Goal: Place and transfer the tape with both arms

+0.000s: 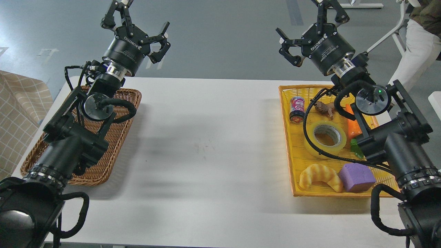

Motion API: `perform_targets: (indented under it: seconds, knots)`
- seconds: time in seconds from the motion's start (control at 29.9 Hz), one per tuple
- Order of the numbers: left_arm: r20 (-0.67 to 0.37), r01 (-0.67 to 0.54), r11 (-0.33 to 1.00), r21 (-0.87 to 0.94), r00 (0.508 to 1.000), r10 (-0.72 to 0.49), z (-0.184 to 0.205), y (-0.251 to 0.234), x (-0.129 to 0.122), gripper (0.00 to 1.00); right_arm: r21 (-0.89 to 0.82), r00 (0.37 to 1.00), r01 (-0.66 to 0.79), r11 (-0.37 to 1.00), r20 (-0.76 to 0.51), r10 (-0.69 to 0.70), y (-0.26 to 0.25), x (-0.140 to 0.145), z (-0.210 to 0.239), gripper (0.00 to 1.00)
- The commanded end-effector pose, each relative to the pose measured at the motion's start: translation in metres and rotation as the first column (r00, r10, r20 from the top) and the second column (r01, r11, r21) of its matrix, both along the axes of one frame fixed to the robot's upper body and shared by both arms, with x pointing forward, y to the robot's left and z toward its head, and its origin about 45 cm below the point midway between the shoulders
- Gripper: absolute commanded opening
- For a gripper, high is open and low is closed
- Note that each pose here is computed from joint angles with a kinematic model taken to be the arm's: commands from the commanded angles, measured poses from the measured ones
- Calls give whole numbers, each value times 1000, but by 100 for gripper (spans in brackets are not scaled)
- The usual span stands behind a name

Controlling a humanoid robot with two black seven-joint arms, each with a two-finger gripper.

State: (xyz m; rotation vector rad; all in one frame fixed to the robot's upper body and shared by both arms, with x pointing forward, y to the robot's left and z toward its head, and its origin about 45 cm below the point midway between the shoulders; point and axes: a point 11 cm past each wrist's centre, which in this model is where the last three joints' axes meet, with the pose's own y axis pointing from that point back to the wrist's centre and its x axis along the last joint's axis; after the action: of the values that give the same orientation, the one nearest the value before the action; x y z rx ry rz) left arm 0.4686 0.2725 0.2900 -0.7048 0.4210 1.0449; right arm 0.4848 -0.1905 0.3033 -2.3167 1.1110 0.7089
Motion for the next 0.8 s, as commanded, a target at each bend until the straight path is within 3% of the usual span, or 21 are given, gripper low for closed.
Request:
perform_targets:
  seconds: [0.0, 0.77]
  knots:
    - [-4, 2, 1000, 3, 1000, -2, -1, 0, -1, 98, 3, 1000, 1, 1000, 3, -1, 0, 0, 1, 100]
    - [-2, -5, 1000, 4, 1000, 5, -1, 3, 0, 98, 9, 1000, -1, 1000, 0, 1, 0, 0, 1, 100]
